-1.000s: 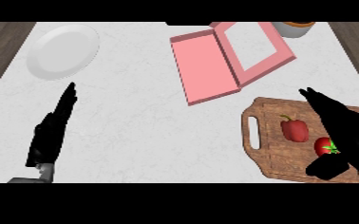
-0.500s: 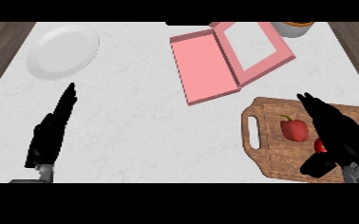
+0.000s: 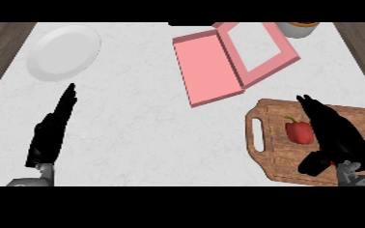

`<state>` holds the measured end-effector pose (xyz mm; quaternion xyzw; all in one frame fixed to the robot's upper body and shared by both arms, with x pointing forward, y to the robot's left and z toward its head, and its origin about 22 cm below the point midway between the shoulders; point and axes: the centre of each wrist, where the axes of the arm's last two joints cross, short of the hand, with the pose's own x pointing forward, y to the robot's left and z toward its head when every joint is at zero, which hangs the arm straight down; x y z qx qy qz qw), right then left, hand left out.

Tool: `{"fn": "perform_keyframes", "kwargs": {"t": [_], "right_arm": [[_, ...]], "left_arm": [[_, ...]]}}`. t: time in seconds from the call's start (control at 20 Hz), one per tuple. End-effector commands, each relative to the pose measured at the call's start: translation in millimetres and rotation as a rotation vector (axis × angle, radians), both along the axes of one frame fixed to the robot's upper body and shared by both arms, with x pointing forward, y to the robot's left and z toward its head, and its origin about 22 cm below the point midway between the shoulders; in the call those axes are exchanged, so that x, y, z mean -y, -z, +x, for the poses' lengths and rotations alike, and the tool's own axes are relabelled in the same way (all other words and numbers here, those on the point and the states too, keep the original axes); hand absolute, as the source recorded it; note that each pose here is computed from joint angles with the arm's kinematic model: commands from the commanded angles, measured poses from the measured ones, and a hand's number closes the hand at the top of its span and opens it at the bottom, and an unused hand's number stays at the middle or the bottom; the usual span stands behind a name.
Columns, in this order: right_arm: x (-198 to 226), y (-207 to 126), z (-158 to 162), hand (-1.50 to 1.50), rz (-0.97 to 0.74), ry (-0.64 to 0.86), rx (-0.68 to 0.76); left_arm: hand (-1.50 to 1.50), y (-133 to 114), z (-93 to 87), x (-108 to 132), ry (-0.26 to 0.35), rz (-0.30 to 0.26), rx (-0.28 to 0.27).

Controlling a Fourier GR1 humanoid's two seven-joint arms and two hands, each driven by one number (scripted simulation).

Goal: Pick the bell pepper from the cutting board and place it in the cardboard box

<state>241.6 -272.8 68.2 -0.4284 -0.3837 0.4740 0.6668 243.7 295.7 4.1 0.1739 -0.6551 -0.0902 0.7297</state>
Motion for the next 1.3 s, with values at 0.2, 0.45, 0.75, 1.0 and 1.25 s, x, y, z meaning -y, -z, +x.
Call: {"fn": "perform_keyframes", "kwargs": {"t": [0.2,0.45,0.75,1.0,1.25], "right_arm": [[2,-1,-12,-1.5,-0.009,-0.003,-0.001],[19,20,6,-1.5,0.009,0.008,0.013],[-13,38,21,-1.5,-0.01,-0.002,0.009],[8,64,22,-1.5,-0.02,0.003,-0.017],[32,50,17,1.5,0.044,0.027,-0.037]], "left_arm": [[0.0,-6,15.9,2,0.005,0.009,0.012],[0.0,-4,8.8,-2,0.017,-0.004,-0.009],[0.0,-10,-2.6,9,-0.004,-0.012,0.013],[0.0,16,-13.8,10,0.0,-0.011,0.008],[0.0,-5,-19.5,7,0.017,-0.011,0.009]]}}
